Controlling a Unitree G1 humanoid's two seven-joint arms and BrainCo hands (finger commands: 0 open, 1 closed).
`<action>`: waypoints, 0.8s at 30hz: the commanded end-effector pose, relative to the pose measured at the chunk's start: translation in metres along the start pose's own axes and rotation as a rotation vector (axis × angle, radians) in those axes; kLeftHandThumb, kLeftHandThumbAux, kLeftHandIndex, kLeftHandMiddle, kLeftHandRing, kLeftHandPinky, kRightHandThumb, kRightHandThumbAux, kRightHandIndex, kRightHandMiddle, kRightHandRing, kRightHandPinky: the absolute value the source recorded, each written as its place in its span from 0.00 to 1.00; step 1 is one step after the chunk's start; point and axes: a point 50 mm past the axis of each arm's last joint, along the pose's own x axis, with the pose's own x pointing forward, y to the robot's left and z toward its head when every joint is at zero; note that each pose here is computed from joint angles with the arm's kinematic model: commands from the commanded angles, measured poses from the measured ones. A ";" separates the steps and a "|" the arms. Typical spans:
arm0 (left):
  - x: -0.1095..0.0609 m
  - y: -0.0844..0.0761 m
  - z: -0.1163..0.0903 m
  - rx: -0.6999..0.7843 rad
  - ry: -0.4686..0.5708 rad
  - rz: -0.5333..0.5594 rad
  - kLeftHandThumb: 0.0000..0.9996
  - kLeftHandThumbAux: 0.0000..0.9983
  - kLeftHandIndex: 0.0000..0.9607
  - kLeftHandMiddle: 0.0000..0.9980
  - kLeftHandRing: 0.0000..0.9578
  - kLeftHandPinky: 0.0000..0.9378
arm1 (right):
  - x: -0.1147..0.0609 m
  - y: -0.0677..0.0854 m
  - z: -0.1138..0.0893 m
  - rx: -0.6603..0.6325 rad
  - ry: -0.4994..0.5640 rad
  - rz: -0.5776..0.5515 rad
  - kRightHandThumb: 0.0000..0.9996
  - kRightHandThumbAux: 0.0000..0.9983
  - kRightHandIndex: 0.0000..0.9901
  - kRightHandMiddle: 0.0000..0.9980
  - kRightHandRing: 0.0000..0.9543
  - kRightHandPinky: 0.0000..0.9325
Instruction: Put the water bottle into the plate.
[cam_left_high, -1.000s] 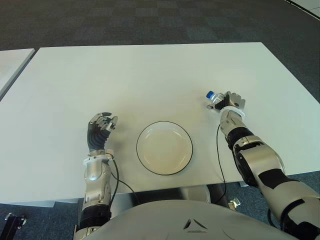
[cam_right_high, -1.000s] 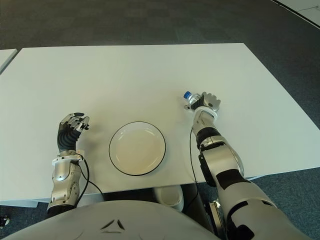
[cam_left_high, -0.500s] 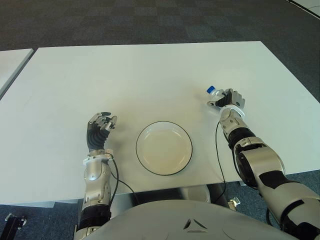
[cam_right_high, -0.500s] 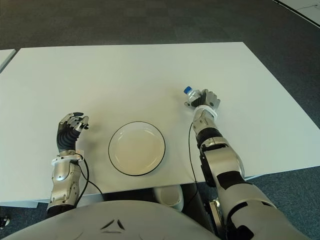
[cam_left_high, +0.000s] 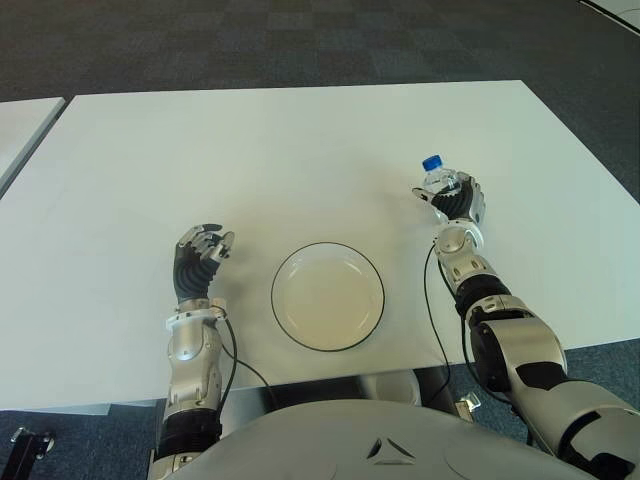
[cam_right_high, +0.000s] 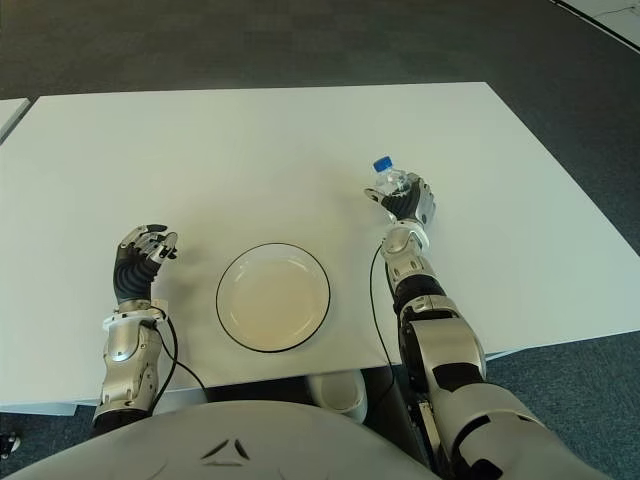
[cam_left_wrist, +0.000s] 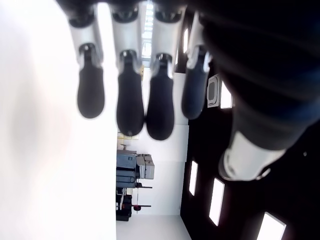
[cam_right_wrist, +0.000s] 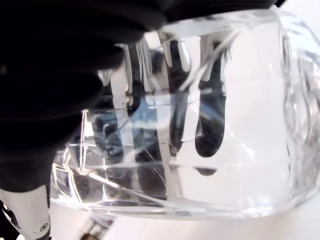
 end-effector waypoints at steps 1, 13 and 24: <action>0.001 0.000 -0.002 0.014 0.015 0.000 0.71 0.71 0.45 0.64 0.64 0.65 | -0.022 0.008 -0.027 0.087 0.073 0.070 0.70 0.73 0.44 0.79 0.83 0.83; 0.001 0.002 -0.003 0.021 0.023 0.007 0.71 0.71 0.45 0.63 0.63 0.63 | -0.052 -0.005 0.048 0.246 -0.387 0.036 0.71 0.72 0.44 0.85 0.88 0.91; 0.001 0.001 -0.003 0.013 0.024 0.005 0.71 0.71 0.45 0.63 0.63 0.64 | -0.084 -0.002 0.073 0.233 -0.783 0.052 0.70 0.73 0.44 0.91 0.94 0.96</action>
